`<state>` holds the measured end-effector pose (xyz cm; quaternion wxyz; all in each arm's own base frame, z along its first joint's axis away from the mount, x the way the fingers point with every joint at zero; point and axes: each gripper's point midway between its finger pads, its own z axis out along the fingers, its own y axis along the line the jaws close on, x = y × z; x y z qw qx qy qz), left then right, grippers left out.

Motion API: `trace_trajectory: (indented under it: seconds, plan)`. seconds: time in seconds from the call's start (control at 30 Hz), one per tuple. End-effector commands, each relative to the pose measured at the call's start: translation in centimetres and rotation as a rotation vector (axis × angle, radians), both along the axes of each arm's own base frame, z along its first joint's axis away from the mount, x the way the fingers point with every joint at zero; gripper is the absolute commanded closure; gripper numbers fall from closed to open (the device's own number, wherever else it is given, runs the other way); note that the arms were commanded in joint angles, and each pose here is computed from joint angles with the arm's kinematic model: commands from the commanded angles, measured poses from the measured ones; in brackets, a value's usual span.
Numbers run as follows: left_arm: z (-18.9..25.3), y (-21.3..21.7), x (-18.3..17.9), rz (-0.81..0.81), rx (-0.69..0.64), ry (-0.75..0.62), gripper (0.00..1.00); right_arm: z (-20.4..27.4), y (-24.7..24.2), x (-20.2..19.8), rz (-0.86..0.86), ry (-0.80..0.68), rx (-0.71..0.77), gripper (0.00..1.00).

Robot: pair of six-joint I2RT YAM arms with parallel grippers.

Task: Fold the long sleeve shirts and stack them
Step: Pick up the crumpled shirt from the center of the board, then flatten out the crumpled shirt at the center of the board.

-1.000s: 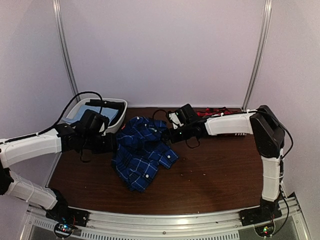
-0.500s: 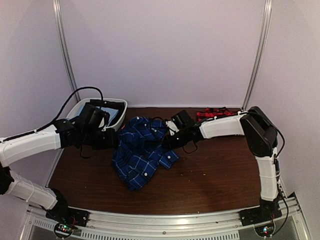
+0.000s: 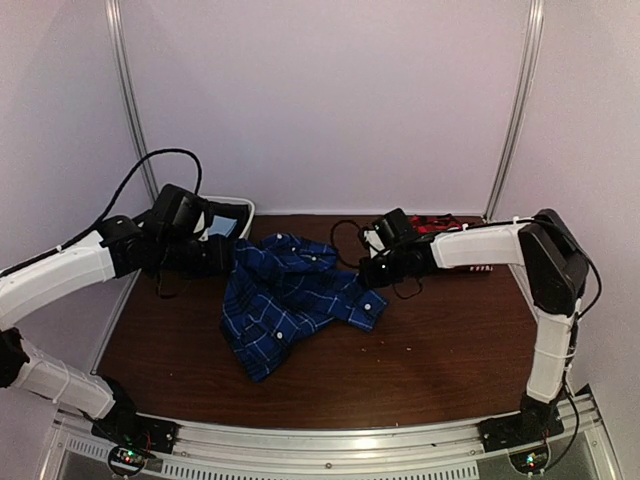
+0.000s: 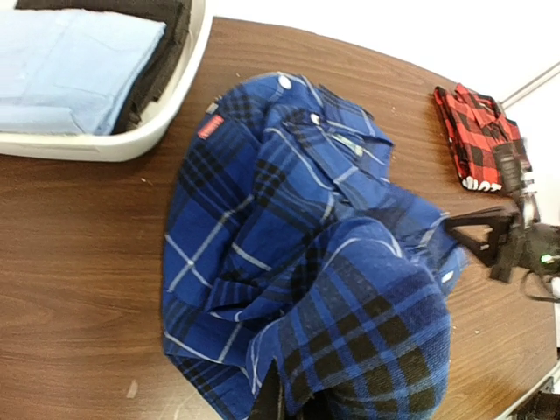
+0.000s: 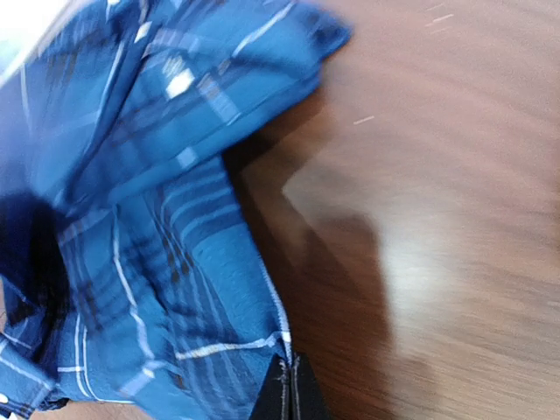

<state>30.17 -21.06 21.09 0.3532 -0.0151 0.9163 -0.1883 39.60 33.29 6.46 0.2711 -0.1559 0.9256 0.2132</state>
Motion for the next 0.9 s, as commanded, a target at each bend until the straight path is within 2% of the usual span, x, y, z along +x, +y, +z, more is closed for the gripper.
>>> trace_trajectory:
  seconds: [0.0,0.2,0.4,0.63,0.87]
  plan:
    - [3.0,2.0,1.3,0.062,0.078,-0.073,1.0,4.6,-7.6,2.3,-0.184,-0.094,-0.056,1.0]
    - [4.8,5.0,3.1,0.114,0.119,-0.09,1.0,8.0,-15.7,3.0,-0.345,-0.169,-0.147,1.0]
    - [8.7,7.2,5.3,0.144,0.178,-0.144,1.0,13.0,-24.7,4.5,-0.553,-0.266,-0.231,1.0]
    - [17.0,7.9,6.6,0.16,0.166,-0.322,1.0,21.4,-31.5,5.2,-0.744,-0.414,-0.2,1.0]
    - [26.2,6.2,5.6,0.016,0.102,-0.55,1.0,32.5,-34.5,4.0,-0.853,-0.63,-0.098,1.0]
